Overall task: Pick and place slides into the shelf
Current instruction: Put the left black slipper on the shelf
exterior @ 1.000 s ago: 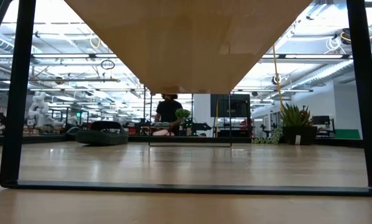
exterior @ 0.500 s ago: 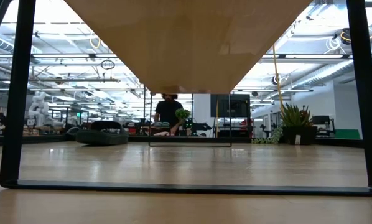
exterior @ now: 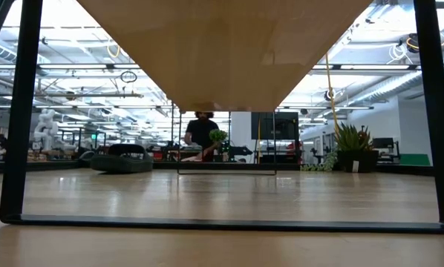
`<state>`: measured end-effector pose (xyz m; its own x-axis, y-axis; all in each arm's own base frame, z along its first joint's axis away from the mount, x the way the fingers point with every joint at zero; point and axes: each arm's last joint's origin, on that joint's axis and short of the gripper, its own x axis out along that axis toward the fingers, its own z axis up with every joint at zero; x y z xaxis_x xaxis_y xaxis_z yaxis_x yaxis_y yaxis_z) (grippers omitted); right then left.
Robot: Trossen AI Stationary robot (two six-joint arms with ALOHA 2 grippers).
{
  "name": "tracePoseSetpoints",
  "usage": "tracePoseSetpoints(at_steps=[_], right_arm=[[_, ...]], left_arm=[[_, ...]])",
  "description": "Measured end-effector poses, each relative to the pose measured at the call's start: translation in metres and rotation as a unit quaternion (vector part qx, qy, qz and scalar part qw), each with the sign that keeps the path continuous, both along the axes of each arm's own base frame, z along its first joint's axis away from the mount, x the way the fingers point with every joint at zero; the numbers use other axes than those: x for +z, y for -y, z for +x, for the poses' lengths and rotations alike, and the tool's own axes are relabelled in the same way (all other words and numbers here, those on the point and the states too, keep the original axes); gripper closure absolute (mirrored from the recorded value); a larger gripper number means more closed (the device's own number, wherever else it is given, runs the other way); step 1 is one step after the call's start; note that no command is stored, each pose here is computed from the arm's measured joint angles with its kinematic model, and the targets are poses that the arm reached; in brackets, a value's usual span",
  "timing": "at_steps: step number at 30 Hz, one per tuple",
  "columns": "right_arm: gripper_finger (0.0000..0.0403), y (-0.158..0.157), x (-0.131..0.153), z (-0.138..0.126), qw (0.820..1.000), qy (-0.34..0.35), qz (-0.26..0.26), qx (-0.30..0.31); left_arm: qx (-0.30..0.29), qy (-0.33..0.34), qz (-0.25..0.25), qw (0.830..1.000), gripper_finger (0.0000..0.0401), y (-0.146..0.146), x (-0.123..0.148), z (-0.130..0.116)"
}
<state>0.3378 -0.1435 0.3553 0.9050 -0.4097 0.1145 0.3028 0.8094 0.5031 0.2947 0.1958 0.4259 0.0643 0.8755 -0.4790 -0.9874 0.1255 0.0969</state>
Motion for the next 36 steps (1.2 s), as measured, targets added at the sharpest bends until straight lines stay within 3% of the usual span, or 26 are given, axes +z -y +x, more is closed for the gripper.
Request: tracePoseSetpoints(at_steps=[7, 13, 19, 36], right_arm=[[0.0226, 0.004, -0.011, 0.010, 1.000, 0.007, 0.021, 0.005], [0.0189, 0.008, -0.024, 0.018, 0.999, 0.008, 0.037, 0.016], [0.0159, 0.014, -0.024, 0.016, 0.999, 0.006, 0.033, -0.004], [0.0156, 0.025, -0.030, 0.012, 0.998, -0.014, 0.052, -0.021]], left_arm=[[0.007, -0.023, 0.007, 1.000, 0.0401, -0.002, -0.009, 0.009], [0.008, -0.071, 0.019, 0.997, 0.0401, -0.003, -0.019, 0.020], [0.005, -0.073, 0.021, 0.997, 0.0401, -0.003, -0.019, 0.021], [-0.021, -0.066, 0.029, 0.997, 0.0401, -0.005, -0.016, 0.026]])
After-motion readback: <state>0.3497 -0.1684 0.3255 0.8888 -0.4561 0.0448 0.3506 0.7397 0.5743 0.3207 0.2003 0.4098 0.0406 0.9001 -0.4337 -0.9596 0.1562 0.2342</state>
